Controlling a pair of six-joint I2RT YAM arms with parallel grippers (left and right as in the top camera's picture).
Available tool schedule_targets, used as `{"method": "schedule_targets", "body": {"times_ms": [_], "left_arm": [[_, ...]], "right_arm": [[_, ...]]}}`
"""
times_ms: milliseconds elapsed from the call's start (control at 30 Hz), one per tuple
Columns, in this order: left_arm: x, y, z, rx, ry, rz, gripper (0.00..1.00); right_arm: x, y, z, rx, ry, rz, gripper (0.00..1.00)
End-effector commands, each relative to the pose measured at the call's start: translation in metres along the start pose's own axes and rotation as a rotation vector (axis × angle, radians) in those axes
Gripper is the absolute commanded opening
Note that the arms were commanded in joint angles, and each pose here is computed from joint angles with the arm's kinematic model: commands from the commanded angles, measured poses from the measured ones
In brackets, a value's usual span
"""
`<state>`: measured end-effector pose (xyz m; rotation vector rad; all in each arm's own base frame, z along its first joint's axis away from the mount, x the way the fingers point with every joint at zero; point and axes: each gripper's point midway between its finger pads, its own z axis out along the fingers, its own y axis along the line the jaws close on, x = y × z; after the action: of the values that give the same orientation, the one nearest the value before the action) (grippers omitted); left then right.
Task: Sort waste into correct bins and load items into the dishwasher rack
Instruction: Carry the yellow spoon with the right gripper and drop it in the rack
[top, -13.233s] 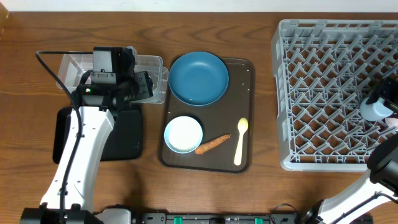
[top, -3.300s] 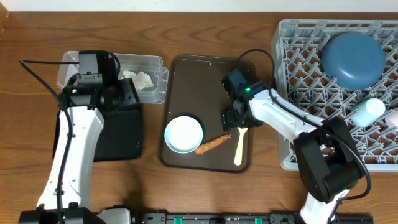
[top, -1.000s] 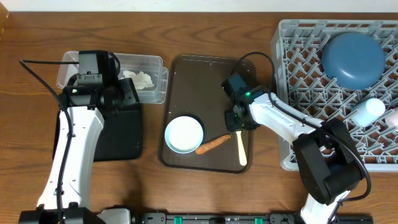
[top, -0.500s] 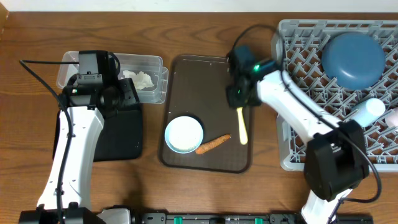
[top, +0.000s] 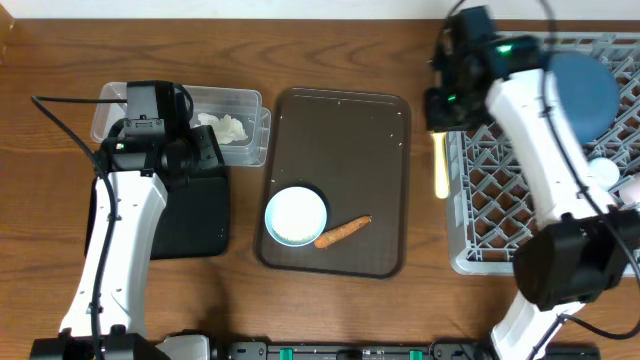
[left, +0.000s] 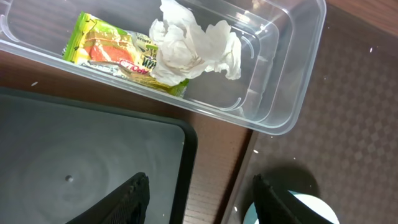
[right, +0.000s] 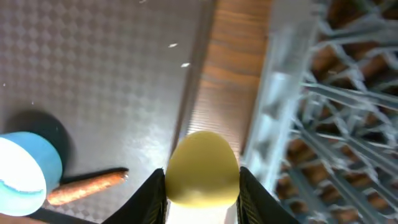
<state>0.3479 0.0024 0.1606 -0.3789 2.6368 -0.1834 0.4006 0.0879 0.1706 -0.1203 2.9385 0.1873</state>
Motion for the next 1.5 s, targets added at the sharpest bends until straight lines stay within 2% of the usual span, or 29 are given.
{"method": "schedule_targets", "body": {"times_ms": [0, 200, 533, 633, 800, 967, 1100, 1300, 1467], "left_arm": [[-0.002, 0.002, -0.002, -0.011, -0.011, -0.011, 0.56], [-0.002, 0.002, -0.002, -0.011, -0.012, -0.011, 0.56], [-0.002, 0.002, -0.002, -0.012, -0.011, -0.011, 0.56], [-0.002, 0.002, -0.002, -0.011, -0.011, -0.011, 0.56], [-0.002, 0.002, -0.002, -0.011, -0.011, -0.011, 0.56], [-0.002, 0.002, -0.002, -0.011, -0.011, -0.011, 0.56], [-0.002, 0.002, -0.002, -0.011, -0.011, -0.011, 0.56], [-0.002, 0.002, -0.002, -0.011, -0.011, -0.011, 0.56], [-0.002, 0.002, -0.002, -0.011, -0.011, -0.011, 0.56]], "right_arm": [[-0.003, -0.028, -0.013, -0.031, -0.012, 0.014, 0.3], [0.011, -0.064, -0.012, -0.06, 0.034, 0.042, 0.26], [0.029, -0.075, 0.033, -0.057, 0.089, 0.017, 0.27], [0.03, -0.076, 0.044, -0.056, 0.084, 0.013, 0.34], [0.025, -0.076, 0.047, -0.054, 0.06, 0.008, 0.36], [0.027, -0.075, 0.047, -0.059, 0.068, 0.01, 0.5], [0.026, -0.074, 0.04, -0.059, 0.059, 0.008, 0.52], [0.006, -0.041, 0.004, -0.193, -0.067, -0.036, 0.56], [0.004, 0.016, -0.012, -0.319, -0.128, -0.244, 0.65]]}}
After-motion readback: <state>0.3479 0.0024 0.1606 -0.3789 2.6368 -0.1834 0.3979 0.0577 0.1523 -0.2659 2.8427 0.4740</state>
